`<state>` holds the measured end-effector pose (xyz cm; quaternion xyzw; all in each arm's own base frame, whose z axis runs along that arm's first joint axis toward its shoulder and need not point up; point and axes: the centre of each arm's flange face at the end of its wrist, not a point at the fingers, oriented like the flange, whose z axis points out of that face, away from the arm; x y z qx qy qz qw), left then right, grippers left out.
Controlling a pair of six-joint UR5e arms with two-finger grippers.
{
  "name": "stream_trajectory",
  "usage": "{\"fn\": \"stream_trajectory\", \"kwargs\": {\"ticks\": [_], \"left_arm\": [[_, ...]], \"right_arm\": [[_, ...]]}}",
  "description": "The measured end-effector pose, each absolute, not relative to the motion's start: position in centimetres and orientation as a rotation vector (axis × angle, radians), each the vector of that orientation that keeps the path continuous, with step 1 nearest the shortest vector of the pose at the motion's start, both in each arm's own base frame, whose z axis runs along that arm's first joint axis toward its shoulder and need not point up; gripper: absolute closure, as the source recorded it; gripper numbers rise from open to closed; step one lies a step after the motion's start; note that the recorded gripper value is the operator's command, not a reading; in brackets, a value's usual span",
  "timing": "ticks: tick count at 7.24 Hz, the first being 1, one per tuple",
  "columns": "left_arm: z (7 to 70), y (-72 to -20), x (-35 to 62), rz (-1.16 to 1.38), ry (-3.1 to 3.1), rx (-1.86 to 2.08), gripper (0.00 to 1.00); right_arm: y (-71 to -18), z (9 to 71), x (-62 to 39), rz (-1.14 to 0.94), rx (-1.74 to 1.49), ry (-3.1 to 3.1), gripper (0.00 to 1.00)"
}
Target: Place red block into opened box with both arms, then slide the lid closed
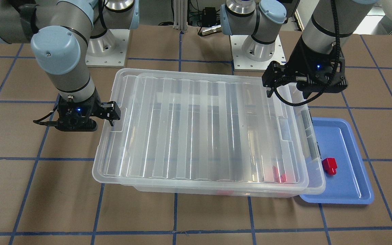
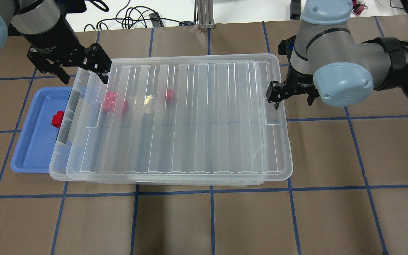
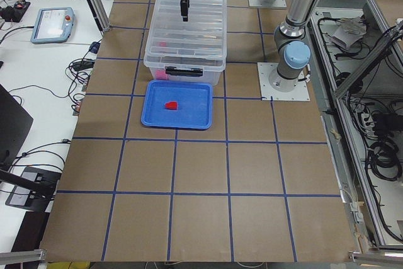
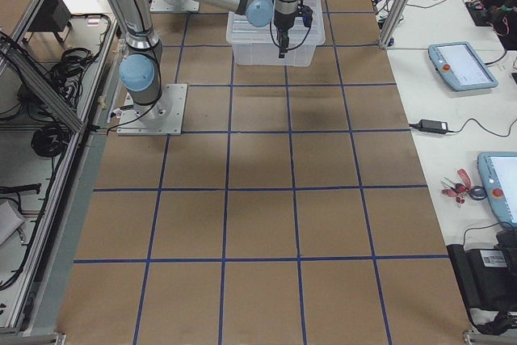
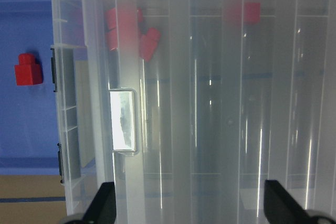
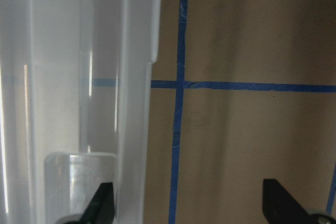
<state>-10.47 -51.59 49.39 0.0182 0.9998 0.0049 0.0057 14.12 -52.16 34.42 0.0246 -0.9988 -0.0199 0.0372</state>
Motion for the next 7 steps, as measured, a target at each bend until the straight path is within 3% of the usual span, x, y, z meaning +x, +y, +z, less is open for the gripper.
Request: {"fn": "stream_trajectory", "kwargs": {"ticks": [4, 7], "left_arm": [[49.3, -52.1, -8.5, 0.015, 3.13, 0.022, 0.0], [48.3, -53.5, 0.0, 0.035, 3.137, -0.041, 0.0]], "right_arm": [[-52.7, 34.7, 9.9, -0.084, 0.093, -3.003, 0.0], [-53.0, 34.9, 7.4, -0.096, 0.112, -2.959, 0.0]]}}
